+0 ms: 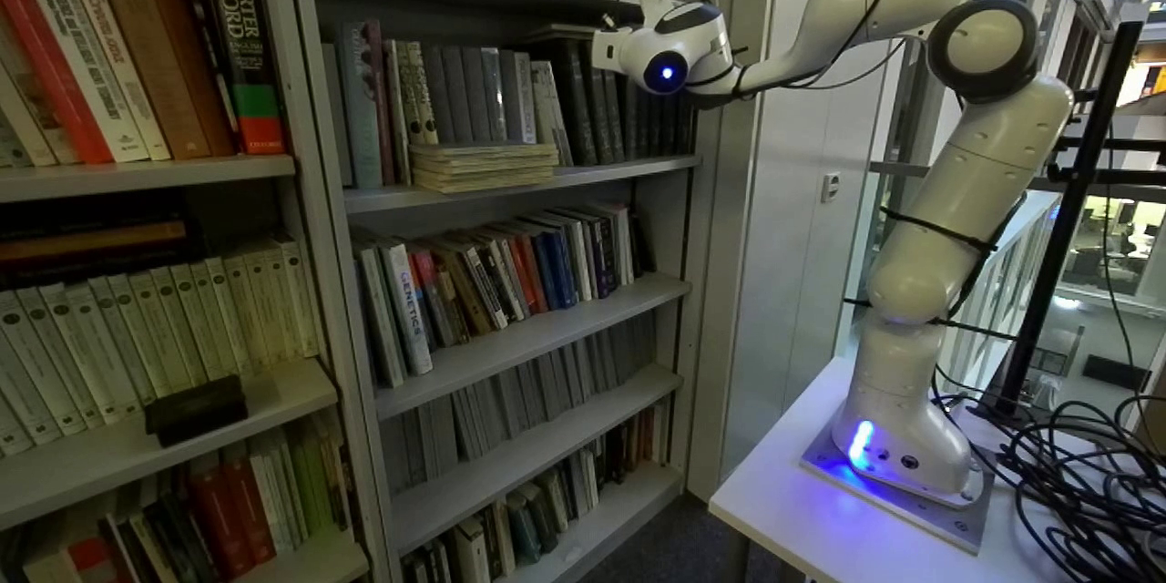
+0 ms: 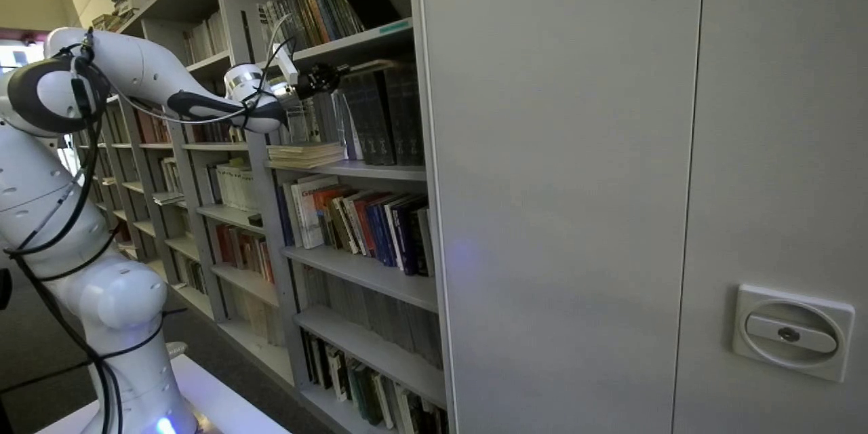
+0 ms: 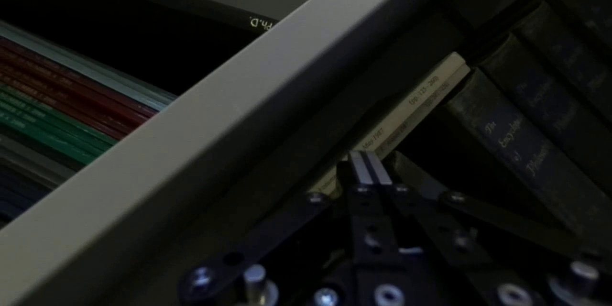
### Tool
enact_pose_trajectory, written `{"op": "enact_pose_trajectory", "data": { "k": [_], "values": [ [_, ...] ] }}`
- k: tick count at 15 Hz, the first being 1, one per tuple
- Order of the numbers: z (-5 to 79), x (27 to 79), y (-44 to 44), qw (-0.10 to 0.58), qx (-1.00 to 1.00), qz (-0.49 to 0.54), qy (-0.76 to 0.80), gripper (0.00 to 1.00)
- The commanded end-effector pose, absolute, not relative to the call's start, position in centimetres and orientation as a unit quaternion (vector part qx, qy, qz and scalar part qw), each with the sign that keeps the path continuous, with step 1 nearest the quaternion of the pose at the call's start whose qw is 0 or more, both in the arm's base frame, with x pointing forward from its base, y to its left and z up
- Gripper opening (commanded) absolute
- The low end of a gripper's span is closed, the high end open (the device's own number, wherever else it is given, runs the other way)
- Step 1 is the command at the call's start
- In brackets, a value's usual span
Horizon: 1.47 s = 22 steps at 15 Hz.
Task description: Pick up one of the paper books and put it on top of the large encyclopedia books
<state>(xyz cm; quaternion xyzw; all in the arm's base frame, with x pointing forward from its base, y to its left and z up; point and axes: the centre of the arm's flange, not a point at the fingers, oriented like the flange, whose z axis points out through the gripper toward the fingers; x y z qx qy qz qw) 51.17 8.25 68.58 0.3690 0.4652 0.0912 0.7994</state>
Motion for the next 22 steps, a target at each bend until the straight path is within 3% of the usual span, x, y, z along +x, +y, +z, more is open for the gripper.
{"op": "enact_pose_trajectory", "data": {
  "k": [1,22],
  "values": [
    [69.3,50.8,9.1,0.801,0.353,0.103,0.471,0.0],
    [72.0,53.9,10.7,0.801,0.345,0.125,0.473,0.0]
  ]
}}
